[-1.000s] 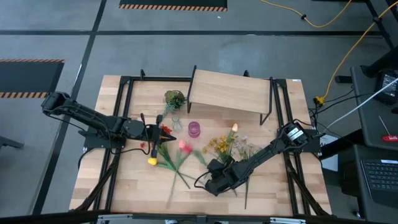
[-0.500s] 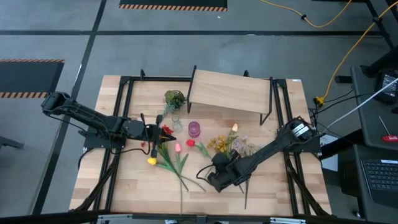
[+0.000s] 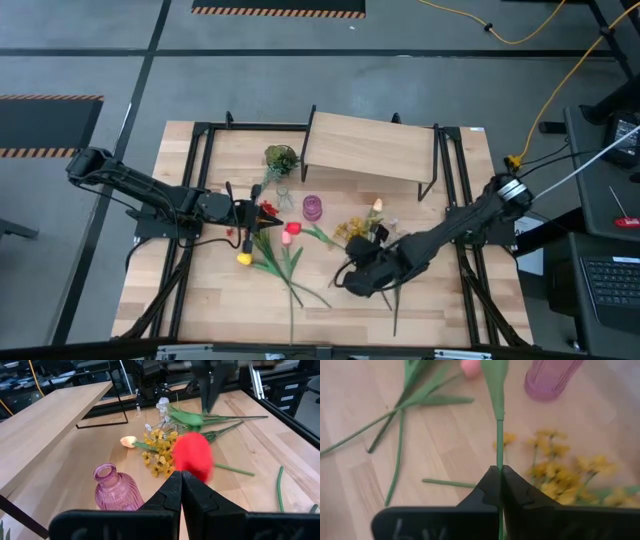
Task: Pick and place flowers into a vace then onto a shelf
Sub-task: Put the red flower into the transparent vase
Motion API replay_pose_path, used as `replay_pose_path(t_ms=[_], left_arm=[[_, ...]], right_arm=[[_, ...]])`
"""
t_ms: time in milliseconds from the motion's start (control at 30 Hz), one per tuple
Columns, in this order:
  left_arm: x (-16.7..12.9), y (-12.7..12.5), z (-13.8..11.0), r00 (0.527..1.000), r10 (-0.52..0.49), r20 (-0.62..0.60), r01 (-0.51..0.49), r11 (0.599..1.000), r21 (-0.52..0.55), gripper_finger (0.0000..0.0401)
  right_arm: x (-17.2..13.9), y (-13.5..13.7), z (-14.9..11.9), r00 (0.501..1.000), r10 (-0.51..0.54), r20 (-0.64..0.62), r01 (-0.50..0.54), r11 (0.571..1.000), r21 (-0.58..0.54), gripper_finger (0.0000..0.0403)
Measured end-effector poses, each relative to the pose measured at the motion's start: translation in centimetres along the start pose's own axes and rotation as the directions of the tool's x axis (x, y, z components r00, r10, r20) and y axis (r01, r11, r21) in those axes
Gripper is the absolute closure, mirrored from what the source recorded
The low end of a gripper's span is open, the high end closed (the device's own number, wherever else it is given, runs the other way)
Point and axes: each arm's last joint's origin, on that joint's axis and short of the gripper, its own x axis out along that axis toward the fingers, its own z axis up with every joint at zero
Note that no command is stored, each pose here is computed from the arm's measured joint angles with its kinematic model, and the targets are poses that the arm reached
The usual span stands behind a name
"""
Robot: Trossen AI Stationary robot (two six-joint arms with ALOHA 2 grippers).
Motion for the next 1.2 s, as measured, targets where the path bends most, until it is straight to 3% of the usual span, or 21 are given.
replay_pose_path(t_ms=[167, 400, 600, 767, 867, 1000, 1200], left_arm=[[0.0, 0.0, 0.0, 1.0, 0.0, 0.0, 0.0, 1.0, -0.002, 0.0398], [0.0, 0.0, 0.0, 1.0, 0.0, 0.0, 0.0, 1.0, -0.002, 0.0398], [0.0, 0.0, 0.2, 1.0, 0.001, 0.02, -0.001, 1.0, -0.008, 0.0398], [0.0, 0.0, 0.6, 0.998, 0.004, 0.059, -0.003, 1.0, -0.017, 0.0383], [0.0, 0.1, 0.7, 0.998, 0.005, 0.07, -0.004, 1.0, -0.02, 0.0357], [0.0, 0.1, 1.1, 0.993, 0.011, 0.114, -0.007, 0.999, -0.031, 0.0307], [0.0, 0.4, 2.5, 0.963, 0.115, 0.246, -0.105, 0.993, -0.053, 0.0238]], right_arm=[[-1.8, -1.4, 0.8, 0.996, 0.055, 0.071, -0.05, 0.996, -0.074, 0.0403], [-1.0, -5.6, -0.2, 0.956, 0.183, 0.228, -0.171, 0.983, -0.072, 0.0403], [-0.2, -7.9, -0.2, 0.82, 0.356, 0.449, -0.287, 0.933, -0.216, 0.0403], [1.2, -9.5, -0.7, 0.718, 0.423, 0.553, -0.314, 0.906, -0.285, 0.0403], [1.9, -10.2, -1.0, 0.668, 0.433, 0.605, -0.294, 0.901, -0.32, 0.0403], [2.1, -10.8, -0.8, 0.557, 0.506, 0.658, -0.309, 0.862, -0.402, 0.0403], [3.5, -11.2, -0.1, 0.489, 0.577, 0.654, -0.319, 0.817, -0.481, 0.0403]])
